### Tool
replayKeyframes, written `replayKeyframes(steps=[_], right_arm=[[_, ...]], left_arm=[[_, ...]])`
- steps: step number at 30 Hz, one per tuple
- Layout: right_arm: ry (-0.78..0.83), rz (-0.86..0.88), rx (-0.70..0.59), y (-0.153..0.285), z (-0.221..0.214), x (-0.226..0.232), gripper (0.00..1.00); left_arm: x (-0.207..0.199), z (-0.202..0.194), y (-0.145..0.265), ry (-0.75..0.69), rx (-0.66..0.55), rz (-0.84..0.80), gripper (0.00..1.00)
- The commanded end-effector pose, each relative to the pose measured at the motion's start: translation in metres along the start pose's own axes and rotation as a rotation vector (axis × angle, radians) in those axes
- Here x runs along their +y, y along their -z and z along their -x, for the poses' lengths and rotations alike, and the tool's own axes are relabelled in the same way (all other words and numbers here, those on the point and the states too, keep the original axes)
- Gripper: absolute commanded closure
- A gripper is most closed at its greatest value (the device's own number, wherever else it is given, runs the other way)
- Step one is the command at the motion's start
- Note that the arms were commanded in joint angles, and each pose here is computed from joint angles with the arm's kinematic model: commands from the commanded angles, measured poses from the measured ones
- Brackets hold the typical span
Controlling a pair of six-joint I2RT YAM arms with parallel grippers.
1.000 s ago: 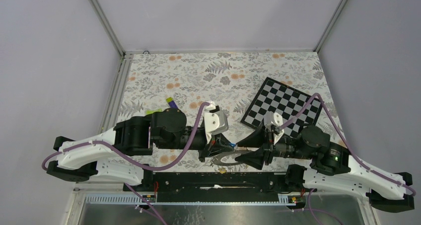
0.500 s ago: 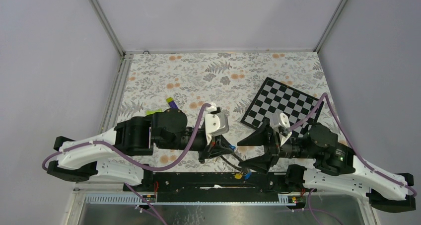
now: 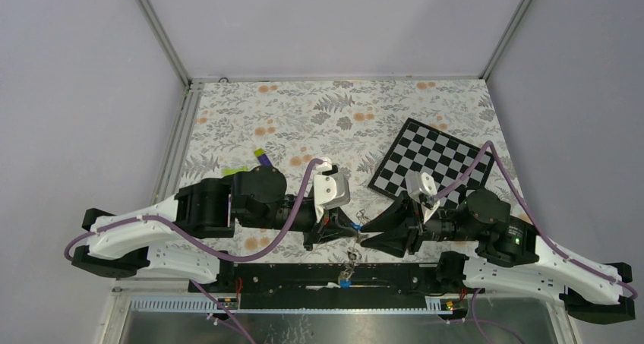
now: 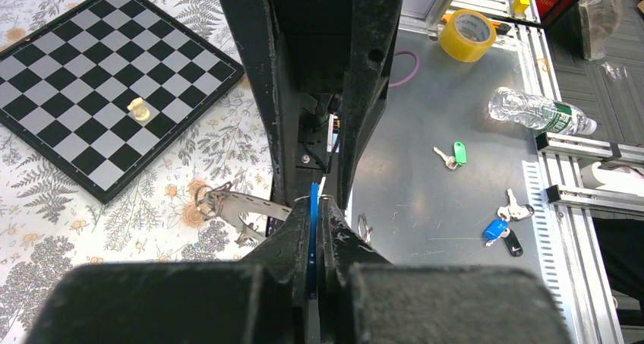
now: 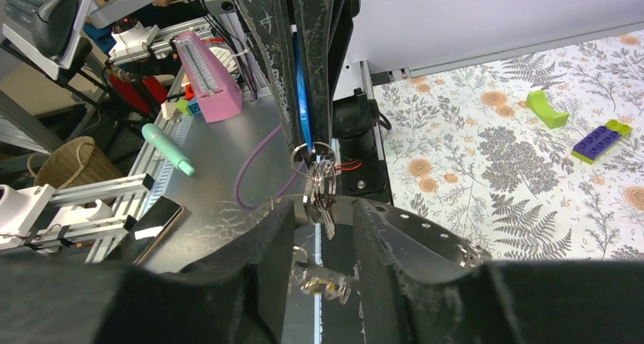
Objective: Remove the keys from the keyring
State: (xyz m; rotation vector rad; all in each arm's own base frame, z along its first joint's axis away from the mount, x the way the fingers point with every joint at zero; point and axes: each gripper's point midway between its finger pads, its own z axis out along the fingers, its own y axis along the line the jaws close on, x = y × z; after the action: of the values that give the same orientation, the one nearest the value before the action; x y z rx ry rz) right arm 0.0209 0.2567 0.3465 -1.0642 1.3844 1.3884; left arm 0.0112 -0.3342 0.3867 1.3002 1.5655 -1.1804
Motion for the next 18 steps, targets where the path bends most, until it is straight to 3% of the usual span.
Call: replayKeyframes(steps=[1, 5, 9, 18], right_arm=[[0.024, 0.038, -0.073, 0.002, 0.021, 0.010, 0.62], [0.015, 0.032, -0.069, 0.001, 0.019, 0.009, 0.66], [0.009, 0.027, -0.062, -0.001, 0.017, 0.007, 0.77], [-0.002, -0.018, -0.049, 0.000, 0.013, -0.001, 0.86]], left_arm=[[-0.007, 0.026, 0.002, -0.006, -0.095, -0.031, 1.00], [-0.006, 0.027, 0.002, -0.008, -0.097, -0.029, 1.00], [-0.006, 0.027, 0.003, -0.006, -0.099, -0.025, 1.00], [-0.004, 0.028, 0.005, -0.009, -0.106, -0.015, 1.00]])
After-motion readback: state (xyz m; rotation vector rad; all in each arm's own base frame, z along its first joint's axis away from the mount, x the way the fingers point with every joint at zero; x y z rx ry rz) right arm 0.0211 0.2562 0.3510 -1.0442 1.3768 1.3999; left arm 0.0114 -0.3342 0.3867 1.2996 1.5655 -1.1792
